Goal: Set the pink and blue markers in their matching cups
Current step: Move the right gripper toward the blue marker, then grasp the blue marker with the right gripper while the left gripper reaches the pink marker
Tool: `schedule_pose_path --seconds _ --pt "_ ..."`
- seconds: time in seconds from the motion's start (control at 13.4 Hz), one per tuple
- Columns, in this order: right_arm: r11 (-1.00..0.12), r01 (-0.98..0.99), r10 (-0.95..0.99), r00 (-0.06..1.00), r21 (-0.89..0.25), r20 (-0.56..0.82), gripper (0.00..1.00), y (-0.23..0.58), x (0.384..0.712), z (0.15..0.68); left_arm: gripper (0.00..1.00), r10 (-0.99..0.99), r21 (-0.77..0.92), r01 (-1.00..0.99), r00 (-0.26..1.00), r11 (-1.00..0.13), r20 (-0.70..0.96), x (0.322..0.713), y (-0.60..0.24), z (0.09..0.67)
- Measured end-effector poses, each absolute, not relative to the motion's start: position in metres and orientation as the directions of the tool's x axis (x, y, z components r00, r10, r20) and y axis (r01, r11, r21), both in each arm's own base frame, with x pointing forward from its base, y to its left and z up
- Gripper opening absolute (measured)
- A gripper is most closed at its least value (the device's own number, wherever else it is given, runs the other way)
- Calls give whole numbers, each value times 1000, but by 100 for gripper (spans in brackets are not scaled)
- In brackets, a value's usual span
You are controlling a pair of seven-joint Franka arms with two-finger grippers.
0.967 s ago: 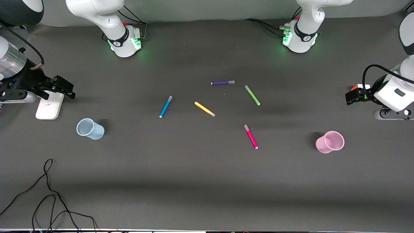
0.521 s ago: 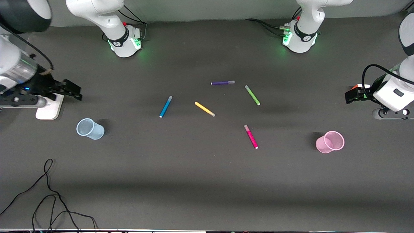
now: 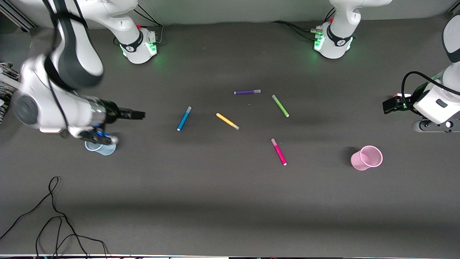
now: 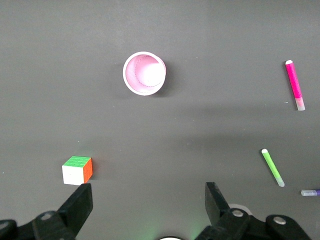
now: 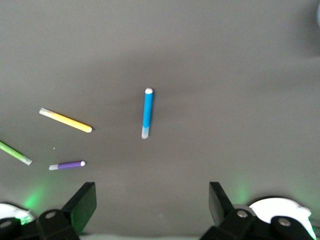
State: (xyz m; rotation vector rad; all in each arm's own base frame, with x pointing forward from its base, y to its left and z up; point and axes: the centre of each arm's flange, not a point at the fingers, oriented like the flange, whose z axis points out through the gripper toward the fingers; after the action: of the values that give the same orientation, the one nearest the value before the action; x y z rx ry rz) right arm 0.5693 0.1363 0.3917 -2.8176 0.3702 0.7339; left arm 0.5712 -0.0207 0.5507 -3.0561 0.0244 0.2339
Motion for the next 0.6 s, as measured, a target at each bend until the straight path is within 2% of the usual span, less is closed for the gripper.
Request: schedule_pose_path --seconds 0.15,0.3,0.6 --pt "-927 -354 -211 768 -127 -604 100 148 572 332 100 -11 -75 -24 985 -997 -170 575 -21 541" --pt "-916 -395 -246 694 -72 -677 100 160 567 280 100 -14 -75 -29 981 -997 -193 579 -24 528" --pt "-918 -396 -294 637 25 -713 100 193 548 208 100 -36 -75 -55 970 -996 -239 586 -53 499"
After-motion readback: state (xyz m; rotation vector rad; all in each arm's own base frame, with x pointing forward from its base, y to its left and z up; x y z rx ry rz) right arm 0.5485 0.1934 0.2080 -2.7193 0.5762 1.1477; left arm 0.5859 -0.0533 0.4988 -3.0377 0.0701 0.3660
